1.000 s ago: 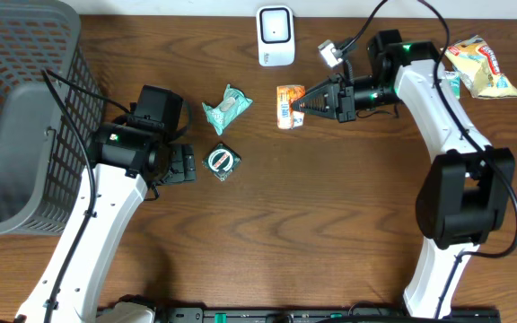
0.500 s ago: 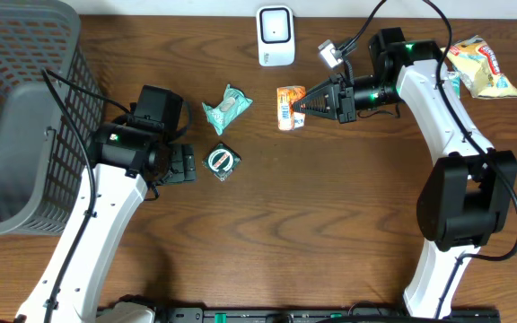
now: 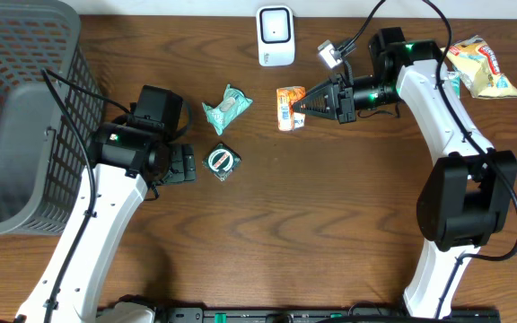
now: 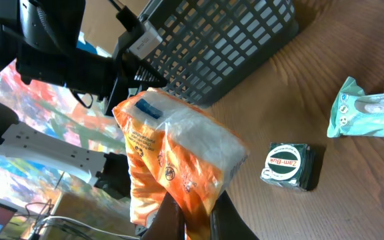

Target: Scan the item barcode

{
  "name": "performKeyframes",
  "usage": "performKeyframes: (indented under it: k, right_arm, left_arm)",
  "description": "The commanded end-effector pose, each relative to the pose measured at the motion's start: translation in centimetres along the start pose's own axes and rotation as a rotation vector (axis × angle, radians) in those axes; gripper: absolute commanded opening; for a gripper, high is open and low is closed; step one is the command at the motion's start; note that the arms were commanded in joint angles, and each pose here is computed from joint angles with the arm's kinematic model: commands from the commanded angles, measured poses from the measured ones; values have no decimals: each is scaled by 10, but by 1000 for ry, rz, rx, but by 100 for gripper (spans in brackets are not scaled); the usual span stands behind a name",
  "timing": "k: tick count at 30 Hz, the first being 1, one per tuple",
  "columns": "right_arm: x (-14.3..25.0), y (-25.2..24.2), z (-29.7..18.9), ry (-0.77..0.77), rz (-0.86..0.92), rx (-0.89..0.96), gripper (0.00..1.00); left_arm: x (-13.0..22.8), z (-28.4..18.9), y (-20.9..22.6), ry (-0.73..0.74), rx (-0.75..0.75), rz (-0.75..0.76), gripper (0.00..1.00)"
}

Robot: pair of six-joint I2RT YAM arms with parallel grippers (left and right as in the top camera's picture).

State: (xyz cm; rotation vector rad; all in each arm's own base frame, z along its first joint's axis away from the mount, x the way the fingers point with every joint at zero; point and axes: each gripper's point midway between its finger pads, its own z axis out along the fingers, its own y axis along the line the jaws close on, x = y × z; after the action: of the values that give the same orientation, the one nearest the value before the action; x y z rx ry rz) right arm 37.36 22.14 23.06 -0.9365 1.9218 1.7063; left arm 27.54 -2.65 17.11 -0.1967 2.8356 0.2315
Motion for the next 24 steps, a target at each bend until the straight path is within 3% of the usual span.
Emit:
performKeyframes:
  k: [1,24]
  right_arm:
    - [-7,12,0,-16,-49,-15,1]
    - [-7,12,3,-12,-38,-19,1]
  left_arm:
    - [0,1,3,4,-13,-3,98]
    - [0,1,3,4,-13,-3,98]
